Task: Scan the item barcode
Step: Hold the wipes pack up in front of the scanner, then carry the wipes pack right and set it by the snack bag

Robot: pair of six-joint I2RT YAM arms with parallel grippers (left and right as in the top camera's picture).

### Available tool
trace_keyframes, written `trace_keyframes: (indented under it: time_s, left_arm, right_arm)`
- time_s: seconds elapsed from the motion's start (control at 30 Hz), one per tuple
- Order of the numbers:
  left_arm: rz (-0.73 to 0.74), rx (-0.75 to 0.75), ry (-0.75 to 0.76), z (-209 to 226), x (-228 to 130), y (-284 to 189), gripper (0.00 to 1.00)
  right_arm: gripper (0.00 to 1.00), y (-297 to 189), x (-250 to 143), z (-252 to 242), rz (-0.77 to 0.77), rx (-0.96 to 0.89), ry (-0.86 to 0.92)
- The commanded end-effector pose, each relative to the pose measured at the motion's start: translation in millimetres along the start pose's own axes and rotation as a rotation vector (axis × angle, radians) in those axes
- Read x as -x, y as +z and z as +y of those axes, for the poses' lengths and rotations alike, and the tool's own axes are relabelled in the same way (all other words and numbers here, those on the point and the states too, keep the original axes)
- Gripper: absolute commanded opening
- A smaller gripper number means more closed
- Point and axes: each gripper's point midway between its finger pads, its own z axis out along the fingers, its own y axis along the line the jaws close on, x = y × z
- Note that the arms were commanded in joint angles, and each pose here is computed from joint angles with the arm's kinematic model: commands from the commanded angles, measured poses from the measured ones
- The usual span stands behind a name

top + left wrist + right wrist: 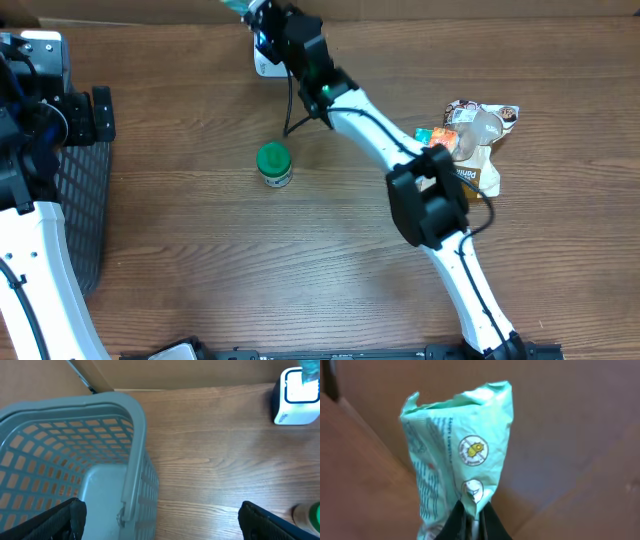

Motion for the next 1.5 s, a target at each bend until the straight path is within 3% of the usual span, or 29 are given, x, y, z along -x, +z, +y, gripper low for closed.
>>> trace_keyframes:
  time_s: [0.0,0.17,0.33,0.5,0.63,0.87,0.97,1.07,1.37,1.47]
  left_arm:
    - [-0.024,0.002,0.017,2.0,7.1,-4.8,1.0]
    - [-0.024,0.002,0.017,2.0,7.1,-4.8,1.0]
    - [-0.024,0.002,0.017,1.9,7.1,-4.8,1.0]
    - [-0.024,0.002,0.017,2.0,7.1,-4.8,0.99]
    - [-0.024,0.002,0.017,2.0,7.1,-4.8,1.0]
    - [-0.024,0.002,0.017,2.0,7.1,-4.8,1.0]
    - [-0.024,0.002,0.017,2.0,7.1,-4.8,0.99]
    - [-0.024,0.002,0.017,2.0,7.2,-4.9,0.99]
    - [-0.024,0.002,0.017,2.0,7.2,-4.9,0.99]
    - [-0.024,0.002,0.017,2.0,7.1,-4.8,1.0]
  right_arm:
    - [0.04,-65.7,122.3,-58.3,-0.073,-0.017,0.316]
    - [0.04,-153.7,117.6,-86.9,0.245,-0.02,0.598]
    - [0.04,-247.0,78.1,-121.5,0.547,-0.123,0.743]
    - [0.04,-322.7,3.7,-162.0,0.868,-0.297,0.881]
    - [0.04,-366.8,-90.8,-190.9,1.143,-0.429,0.962]
    - [0.04,-373.2,-192.6,-196.2,1.27,-0.459,0.983]
    - [0.04,-370.8,-219.3,-193.8,1.283,-0.437,0.979]
    - [0.05,-364.9,-227.0,-189.7,1.267,-0.381,0.982]
    - [0.36,-368.0,-225.1,-187.3,1.287,-0.332,0.938]
    - [0.42,-364.9,-206.2,-183.8,1.271,-0.267,0.965]
